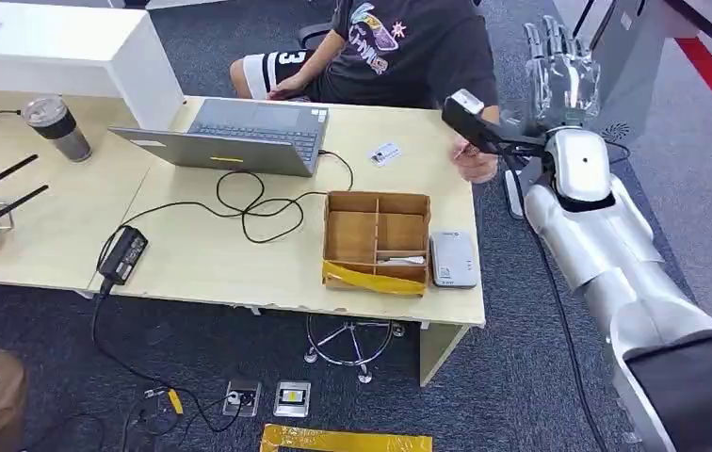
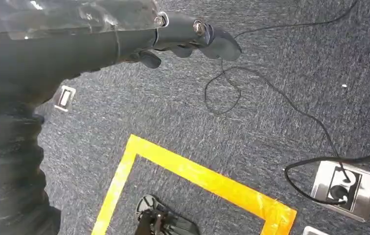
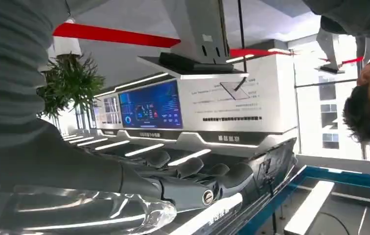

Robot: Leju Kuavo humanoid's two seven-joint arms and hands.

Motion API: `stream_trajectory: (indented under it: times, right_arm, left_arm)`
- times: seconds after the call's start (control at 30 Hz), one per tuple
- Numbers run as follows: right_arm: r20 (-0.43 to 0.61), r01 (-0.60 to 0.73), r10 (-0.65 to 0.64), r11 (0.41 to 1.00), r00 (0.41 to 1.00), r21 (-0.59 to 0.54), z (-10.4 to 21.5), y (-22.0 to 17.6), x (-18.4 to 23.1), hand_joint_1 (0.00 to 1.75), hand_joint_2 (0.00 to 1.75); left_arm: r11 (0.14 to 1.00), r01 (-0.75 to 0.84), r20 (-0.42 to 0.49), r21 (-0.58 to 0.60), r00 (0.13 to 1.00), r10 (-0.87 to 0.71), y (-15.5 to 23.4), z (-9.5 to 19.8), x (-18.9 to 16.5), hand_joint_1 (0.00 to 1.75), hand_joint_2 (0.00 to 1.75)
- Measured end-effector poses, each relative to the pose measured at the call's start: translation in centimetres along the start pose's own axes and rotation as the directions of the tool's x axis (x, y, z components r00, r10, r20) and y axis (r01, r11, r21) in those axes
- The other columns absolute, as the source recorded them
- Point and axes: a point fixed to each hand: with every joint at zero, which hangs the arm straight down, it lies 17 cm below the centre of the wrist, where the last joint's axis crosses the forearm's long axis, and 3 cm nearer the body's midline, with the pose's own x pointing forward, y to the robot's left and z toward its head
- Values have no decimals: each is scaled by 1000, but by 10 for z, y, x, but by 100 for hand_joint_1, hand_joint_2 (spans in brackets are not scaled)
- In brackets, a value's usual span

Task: Pass the card to the sensor for recognition and then transmit it.

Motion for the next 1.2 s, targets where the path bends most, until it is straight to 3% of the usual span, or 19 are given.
stream_trajectory:
  times: [0.4,0.57,0.77,1.03,1.2]
  right_arm:
    - [45,54,-50,994,998,-93,-3,-20,8,0,175]
    - [22,166,-165,979,986,-118,0,-20,2,0,175]
    - [-115,431,-439,898,891,-93,41,41,-25,0,175]
    - [-327,566,-566,817,756,-106,109,116,-71,0,175]
    - [-395,579,-572,807,719,-116,140,140,-93,0,175]
  left_arm:
    - [1000,-24,-13,20,1000,24,8,-3,-4,0,175]
    - [999,-39,-25,36,999,39,14,-4,-13,0,175]
    - [998,-40,-42,45,998,42,20,-4,-36,0,175]
    - [998,-36,-41,47,998,38,22,-4,-39,0,175]
    - [998,-39,-43,47,998,41,22,-4,-40,0,175]
